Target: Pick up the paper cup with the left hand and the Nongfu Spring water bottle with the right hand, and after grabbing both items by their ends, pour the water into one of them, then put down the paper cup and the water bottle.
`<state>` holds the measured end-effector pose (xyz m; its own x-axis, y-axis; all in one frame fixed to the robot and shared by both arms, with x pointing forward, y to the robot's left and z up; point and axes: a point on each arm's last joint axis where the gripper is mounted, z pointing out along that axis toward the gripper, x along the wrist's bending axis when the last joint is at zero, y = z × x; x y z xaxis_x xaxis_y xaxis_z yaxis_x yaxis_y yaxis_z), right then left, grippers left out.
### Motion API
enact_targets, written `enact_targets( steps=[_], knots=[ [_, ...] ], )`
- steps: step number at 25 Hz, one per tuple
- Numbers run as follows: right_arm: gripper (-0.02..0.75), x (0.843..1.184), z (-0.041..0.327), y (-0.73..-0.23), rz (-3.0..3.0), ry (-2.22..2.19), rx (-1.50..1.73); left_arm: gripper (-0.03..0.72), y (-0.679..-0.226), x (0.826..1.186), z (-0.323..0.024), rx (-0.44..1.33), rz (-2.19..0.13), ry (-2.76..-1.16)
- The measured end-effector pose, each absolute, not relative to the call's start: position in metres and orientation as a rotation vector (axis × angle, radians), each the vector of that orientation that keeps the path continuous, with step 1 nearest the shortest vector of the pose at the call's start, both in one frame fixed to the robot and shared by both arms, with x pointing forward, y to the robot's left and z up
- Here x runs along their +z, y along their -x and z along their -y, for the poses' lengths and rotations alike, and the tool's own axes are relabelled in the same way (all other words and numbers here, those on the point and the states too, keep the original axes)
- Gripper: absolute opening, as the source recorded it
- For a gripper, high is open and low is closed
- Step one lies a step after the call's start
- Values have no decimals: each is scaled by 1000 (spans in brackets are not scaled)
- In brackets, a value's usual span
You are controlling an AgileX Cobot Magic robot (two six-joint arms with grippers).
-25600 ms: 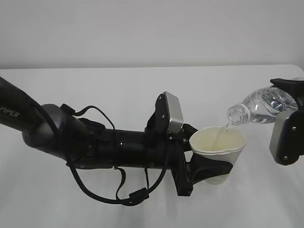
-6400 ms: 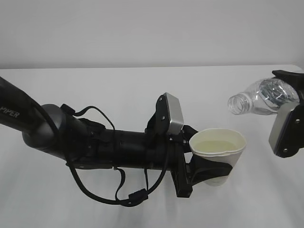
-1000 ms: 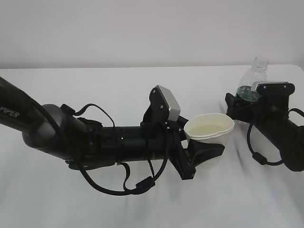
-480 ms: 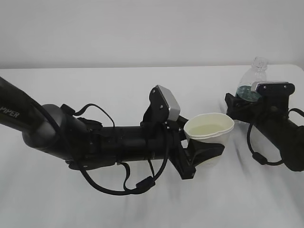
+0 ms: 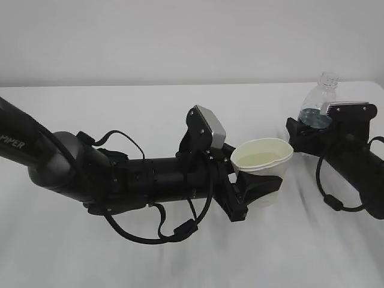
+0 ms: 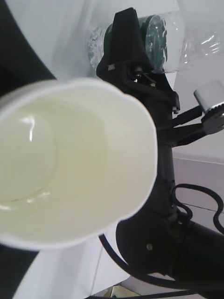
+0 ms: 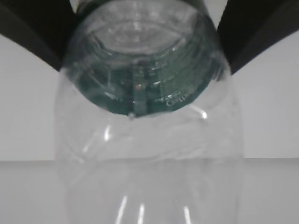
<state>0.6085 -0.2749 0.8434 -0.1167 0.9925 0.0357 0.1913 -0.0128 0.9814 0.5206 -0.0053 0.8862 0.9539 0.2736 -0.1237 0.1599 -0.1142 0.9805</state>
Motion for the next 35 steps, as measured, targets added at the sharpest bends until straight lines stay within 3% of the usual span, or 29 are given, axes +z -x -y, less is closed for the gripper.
enact_targets(
  steps=[8,35],
  knots=[
    [654,865,276,-592,-1419,-1296,1227,411,-521,886,5,100,-331,-1694],
    [627,882,273,-490,-1596,-1340,1187,411,-533,884,-5,144,-411,-1708]
  ],
)
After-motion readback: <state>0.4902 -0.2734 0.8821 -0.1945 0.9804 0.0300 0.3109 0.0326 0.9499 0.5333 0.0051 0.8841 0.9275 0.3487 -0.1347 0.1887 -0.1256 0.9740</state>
